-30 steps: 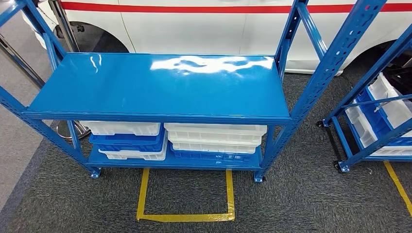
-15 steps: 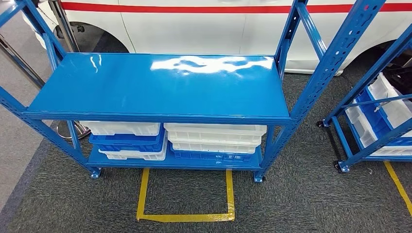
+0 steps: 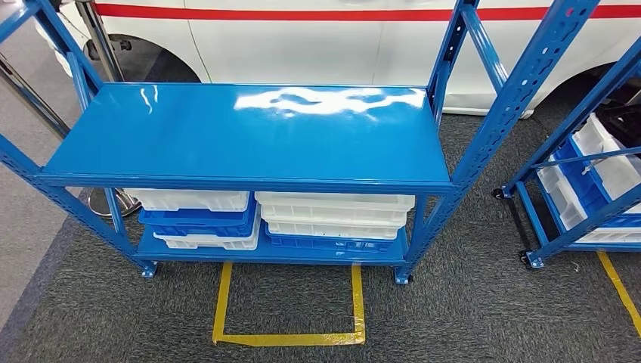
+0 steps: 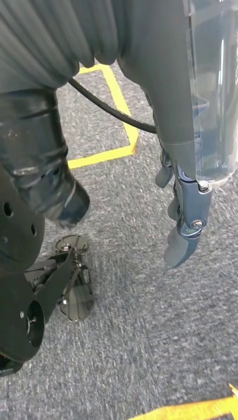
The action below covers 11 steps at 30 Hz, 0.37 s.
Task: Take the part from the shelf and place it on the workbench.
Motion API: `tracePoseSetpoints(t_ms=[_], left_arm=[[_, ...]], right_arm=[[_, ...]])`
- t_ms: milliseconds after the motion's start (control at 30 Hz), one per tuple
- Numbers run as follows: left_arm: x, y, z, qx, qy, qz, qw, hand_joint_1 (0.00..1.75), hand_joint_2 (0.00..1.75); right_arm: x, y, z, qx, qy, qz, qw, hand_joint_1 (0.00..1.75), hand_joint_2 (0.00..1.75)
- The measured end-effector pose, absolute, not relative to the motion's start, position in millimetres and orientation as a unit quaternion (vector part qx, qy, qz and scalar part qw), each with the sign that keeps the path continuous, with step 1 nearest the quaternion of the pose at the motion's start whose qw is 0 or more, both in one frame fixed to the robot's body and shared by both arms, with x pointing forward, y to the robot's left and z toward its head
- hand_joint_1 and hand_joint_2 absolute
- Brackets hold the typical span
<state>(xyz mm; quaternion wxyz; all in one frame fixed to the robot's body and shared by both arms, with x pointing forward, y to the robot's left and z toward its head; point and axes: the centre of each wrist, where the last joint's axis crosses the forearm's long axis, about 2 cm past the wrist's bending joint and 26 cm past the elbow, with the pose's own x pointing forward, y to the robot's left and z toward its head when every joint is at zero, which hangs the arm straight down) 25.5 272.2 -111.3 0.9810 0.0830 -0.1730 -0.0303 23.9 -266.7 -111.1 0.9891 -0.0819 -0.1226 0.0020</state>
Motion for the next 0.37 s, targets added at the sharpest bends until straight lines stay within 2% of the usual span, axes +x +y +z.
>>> tracePoseSetpoints(t_ms=[367], left_arm=[[17.4, 282.8, -111.7, 0.057, -0.154, -0.008, 0.986, 0.0, 0.0]], right_arm=[[17.1, -277.6, -111.5, -0.053, -0.124, -0.007, 0.991, 0.0, 0.0]])
